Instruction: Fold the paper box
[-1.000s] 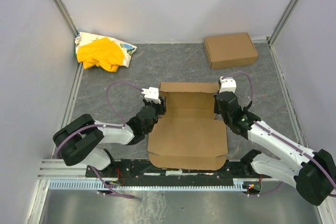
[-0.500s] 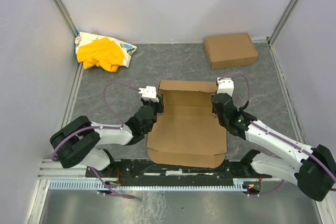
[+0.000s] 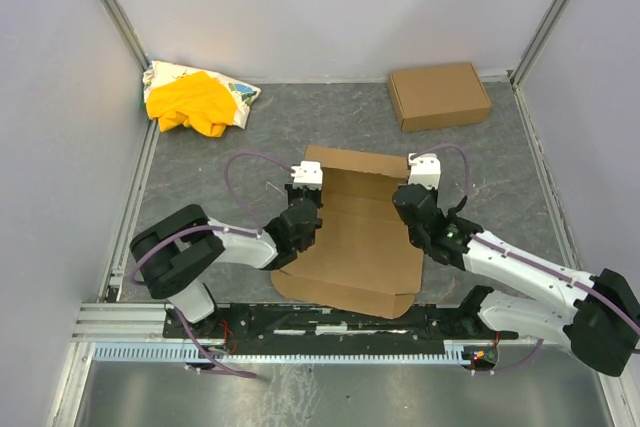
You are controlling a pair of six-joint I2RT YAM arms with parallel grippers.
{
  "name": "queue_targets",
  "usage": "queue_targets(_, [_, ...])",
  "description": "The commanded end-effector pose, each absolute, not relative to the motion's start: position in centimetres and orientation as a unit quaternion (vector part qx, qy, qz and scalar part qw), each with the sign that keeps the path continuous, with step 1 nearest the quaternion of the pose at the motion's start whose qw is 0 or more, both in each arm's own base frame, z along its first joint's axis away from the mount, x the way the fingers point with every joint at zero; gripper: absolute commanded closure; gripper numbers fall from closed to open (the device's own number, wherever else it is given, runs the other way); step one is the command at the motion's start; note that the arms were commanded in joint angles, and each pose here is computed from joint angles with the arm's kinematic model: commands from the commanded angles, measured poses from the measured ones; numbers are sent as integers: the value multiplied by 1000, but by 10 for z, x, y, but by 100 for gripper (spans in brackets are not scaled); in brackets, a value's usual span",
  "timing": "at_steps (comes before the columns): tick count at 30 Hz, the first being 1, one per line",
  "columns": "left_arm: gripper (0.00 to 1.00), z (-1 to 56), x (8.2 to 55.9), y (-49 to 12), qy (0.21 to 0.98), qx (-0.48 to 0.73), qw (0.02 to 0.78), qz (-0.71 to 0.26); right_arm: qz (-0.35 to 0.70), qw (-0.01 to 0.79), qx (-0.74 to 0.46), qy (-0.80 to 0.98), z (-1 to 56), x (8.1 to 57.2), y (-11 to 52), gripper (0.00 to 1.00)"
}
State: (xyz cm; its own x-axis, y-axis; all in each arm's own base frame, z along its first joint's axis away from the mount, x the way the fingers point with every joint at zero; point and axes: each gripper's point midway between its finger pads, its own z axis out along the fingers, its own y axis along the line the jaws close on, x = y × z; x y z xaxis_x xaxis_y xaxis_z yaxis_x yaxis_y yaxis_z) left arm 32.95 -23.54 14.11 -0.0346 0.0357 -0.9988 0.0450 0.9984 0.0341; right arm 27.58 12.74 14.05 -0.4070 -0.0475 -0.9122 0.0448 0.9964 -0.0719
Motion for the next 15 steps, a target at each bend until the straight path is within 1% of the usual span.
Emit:
queue_targets(1, [96,155,329,-223,698,13,712,78,-29,563,24,825,160,283,138,98])
queue_targets(2, [89,153,327,-224,697,14,713,77,-27,563,24,826,160,283,139,98])
queue_targets(5, [64,145,324,-228,695,22,717,44,-23,563,24,826,159,284,141,98])
queue_targets(6, [58,141,322,-228,695,25,718,35,-21,562,25,826,159,284,142,98])
queue_targets(7, [55,137,320,-227,696,25,717,29,-19,561,25,827,157,283,142,98])
queue_targets(10, [51,125,316,-222,701,24,713,21,-15,558,26,829,155,283,144,98])
queue_targets(15, [51,111,309,-218,713,20,701,9,-18,555,28,831,153,282,143,98])
